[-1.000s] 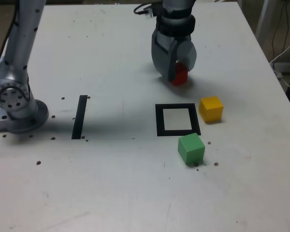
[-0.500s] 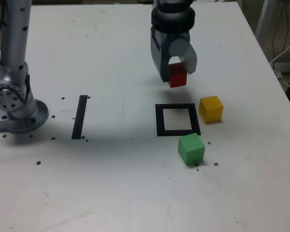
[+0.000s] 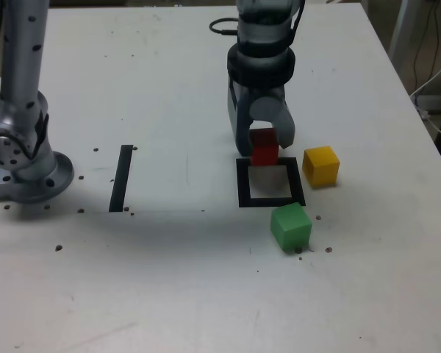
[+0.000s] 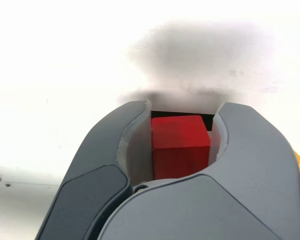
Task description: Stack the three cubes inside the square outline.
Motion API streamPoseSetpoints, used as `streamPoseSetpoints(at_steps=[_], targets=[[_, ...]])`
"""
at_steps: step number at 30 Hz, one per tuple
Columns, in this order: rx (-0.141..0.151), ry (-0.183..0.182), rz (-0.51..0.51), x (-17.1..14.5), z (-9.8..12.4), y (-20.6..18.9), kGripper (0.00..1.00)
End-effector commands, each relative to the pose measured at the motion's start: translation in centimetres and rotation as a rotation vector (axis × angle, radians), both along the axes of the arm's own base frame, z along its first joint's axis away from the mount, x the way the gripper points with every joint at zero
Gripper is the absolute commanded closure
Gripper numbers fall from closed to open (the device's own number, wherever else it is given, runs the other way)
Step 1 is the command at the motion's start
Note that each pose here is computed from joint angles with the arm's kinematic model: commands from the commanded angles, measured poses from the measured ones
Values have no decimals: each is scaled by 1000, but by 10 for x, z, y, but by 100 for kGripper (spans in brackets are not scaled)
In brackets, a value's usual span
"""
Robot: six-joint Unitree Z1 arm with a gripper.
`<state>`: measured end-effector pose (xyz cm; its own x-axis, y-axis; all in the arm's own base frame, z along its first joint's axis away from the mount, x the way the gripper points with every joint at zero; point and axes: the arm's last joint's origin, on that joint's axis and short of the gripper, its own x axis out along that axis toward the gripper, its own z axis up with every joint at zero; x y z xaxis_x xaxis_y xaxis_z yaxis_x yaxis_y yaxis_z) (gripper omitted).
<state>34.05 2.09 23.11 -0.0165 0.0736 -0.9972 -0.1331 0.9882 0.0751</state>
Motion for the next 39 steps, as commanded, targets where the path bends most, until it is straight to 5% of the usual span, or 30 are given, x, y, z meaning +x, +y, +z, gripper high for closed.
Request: streamPoseSetpoints(at_steps=[1, 18, 31, 39], targets=[[2, -8, -8, -2, -3, -6, 89], [9, -66, -40, -9, 2, -40, 89], [29, -14, -22, -6, -6, -43, 75], [27, -19, -24, -4, -4, -46, 70]])
